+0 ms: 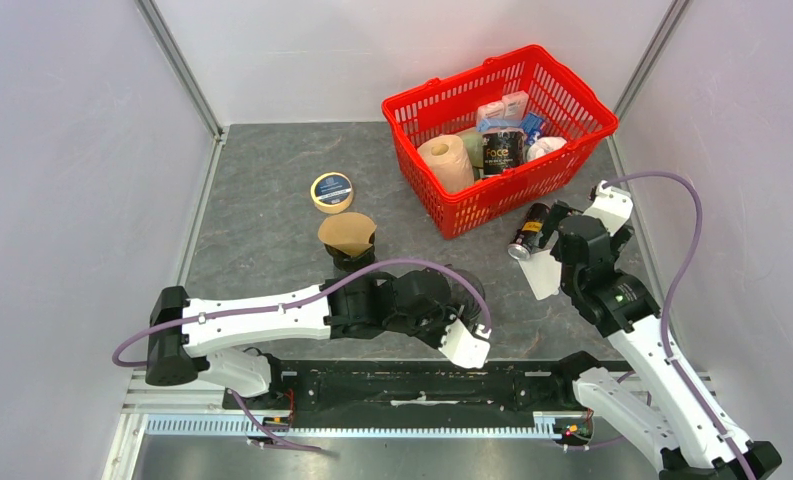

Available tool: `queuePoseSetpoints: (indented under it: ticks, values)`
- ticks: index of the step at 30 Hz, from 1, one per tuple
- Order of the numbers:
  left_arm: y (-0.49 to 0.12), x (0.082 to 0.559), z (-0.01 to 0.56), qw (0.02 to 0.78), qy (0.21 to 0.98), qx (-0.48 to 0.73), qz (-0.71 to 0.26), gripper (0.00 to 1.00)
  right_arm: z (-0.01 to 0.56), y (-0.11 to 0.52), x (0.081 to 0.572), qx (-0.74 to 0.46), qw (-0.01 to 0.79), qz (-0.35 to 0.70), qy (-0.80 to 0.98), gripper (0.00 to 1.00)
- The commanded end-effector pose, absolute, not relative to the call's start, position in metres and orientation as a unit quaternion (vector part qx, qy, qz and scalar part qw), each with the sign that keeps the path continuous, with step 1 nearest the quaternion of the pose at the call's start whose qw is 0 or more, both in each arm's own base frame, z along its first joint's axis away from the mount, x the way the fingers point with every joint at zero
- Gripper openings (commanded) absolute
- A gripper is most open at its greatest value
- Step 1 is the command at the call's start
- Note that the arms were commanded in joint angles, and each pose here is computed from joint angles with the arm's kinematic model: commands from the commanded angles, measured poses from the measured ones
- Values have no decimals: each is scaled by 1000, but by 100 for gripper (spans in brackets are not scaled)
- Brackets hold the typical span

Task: Place the coffee filter in the dripper

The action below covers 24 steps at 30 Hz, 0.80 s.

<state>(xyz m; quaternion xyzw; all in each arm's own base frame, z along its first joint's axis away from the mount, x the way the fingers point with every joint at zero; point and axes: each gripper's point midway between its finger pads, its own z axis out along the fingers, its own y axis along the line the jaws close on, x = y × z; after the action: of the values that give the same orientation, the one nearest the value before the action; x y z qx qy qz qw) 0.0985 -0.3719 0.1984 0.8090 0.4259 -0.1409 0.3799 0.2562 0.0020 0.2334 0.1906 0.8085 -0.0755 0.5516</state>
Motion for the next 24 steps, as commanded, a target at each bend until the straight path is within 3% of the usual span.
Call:
queuePoseSetpoints:
  ticks: [1,15,24]
  values:
    - [-382,92,209,393,412,806,-160,19,235,3,255,195,560,-63,803,99]
    - [-382,92,203,381,419,809,-158,37,237,3,254,196,564,-58,800,99]
    - [-382,93,210,390,422,803,-159,40,236,3,254,196,563,-58,801,99]
